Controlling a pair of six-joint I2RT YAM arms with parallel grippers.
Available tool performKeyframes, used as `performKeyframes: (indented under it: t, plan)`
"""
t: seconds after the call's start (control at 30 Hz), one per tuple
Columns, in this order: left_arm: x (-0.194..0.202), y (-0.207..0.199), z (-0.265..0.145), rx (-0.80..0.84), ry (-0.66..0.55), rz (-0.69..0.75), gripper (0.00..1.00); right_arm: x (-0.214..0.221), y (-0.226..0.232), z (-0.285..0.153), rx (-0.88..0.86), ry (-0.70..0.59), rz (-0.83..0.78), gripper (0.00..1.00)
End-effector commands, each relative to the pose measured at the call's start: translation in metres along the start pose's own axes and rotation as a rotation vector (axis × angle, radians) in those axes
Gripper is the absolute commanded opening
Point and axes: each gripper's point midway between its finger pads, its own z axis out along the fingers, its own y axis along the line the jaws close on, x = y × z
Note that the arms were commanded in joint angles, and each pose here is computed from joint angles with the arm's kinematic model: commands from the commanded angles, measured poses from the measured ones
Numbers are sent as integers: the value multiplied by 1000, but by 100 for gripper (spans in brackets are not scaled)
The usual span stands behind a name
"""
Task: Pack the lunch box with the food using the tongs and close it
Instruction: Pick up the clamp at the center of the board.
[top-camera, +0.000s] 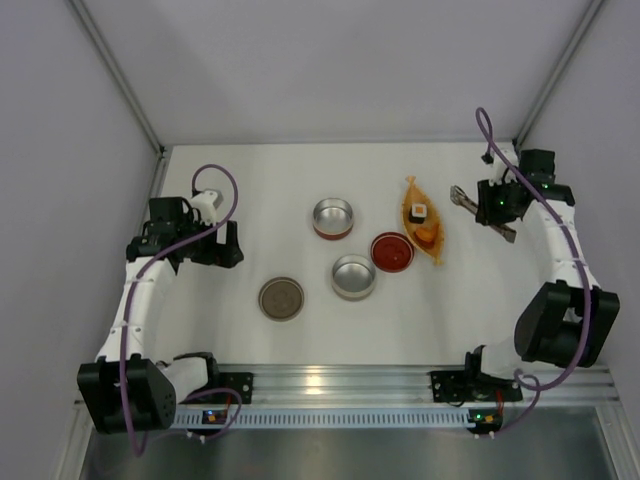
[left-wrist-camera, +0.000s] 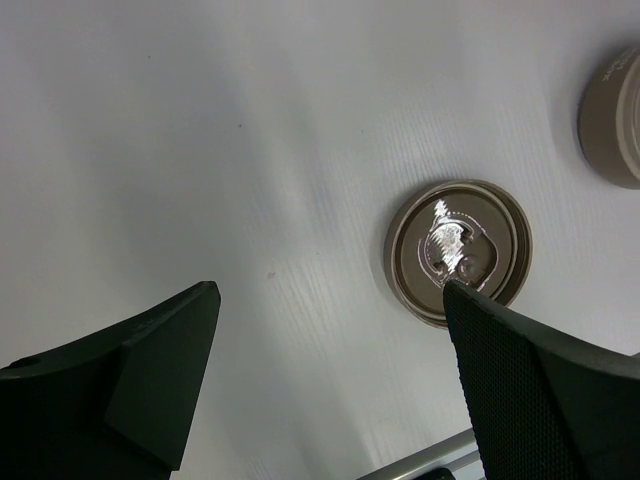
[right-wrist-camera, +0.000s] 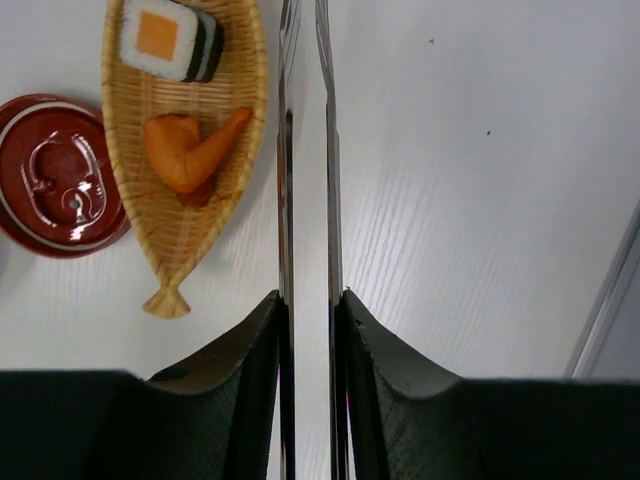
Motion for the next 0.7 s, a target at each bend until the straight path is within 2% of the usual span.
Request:
performKeyframes:
  t: [0.0,0.13,0.47,0.67]
  plan:
    - [-15,-12,-12,50,-81,59,98,-11,19,-42,-85,-52,-75,28]
    - [-22,-27,-18,121,-130,102,98,-16,29,-57,-122,-83,-94,28]
    - [-21,-33,-25,150,-129,144,98,-12,58,-72,-270,-80,-144,29]
    - [-17,-33,-25,145,-113,137,98,-10,53,-69,-242,-67,-128,33]
